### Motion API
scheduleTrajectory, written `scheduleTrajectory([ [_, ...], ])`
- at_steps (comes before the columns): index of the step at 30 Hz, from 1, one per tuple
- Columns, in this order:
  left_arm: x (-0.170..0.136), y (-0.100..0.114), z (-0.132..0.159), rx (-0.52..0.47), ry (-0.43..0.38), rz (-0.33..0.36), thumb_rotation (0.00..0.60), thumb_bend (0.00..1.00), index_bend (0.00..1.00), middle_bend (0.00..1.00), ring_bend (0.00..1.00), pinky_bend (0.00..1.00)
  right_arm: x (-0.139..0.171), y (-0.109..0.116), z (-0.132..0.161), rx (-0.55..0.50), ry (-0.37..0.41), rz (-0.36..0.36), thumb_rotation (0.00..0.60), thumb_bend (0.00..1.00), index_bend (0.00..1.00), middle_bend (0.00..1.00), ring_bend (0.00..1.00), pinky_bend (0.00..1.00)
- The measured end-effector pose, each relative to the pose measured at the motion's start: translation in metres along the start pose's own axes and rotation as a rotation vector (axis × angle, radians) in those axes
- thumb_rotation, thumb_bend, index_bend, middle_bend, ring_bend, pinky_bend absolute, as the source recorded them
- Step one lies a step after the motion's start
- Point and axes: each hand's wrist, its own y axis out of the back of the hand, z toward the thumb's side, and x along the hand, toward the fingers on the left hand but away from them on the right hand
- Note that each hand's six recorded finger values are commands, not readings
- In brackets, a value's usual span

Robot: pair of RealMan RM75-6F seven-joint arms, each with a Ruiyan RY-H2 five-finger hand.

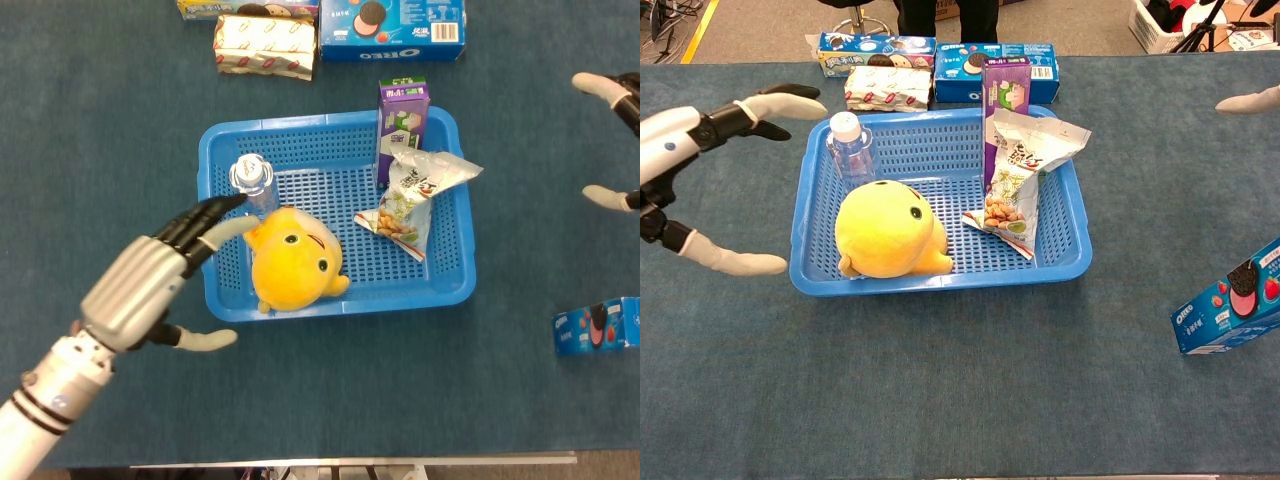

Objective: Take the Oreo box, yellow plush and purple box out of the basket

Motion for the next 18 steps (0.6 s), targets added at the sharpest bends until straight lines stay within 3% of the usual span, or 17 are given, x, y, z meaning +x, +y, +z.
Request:
scheduleTrajectory([
  [9,0.031,-0.037,-0.003,0.080,-0.041,-0.041,0.600,0.00,0.09,0.00,0.00,0.14,0.008,0.003,-0.012,-0.006,-0.036,-0.009,0.600,0.00,0.18,0.27,0.21,0.30],
  [18,0.058,-0.052,0.003,0.111,-0.084,-0.060,0.600,0.00,0.09,0.00,0.00,0.14,0.017,0.001,-0.026,-0.024,-0.074,-0.011,0.600,0.00,0.18,0.27,0.21,0.30],
])
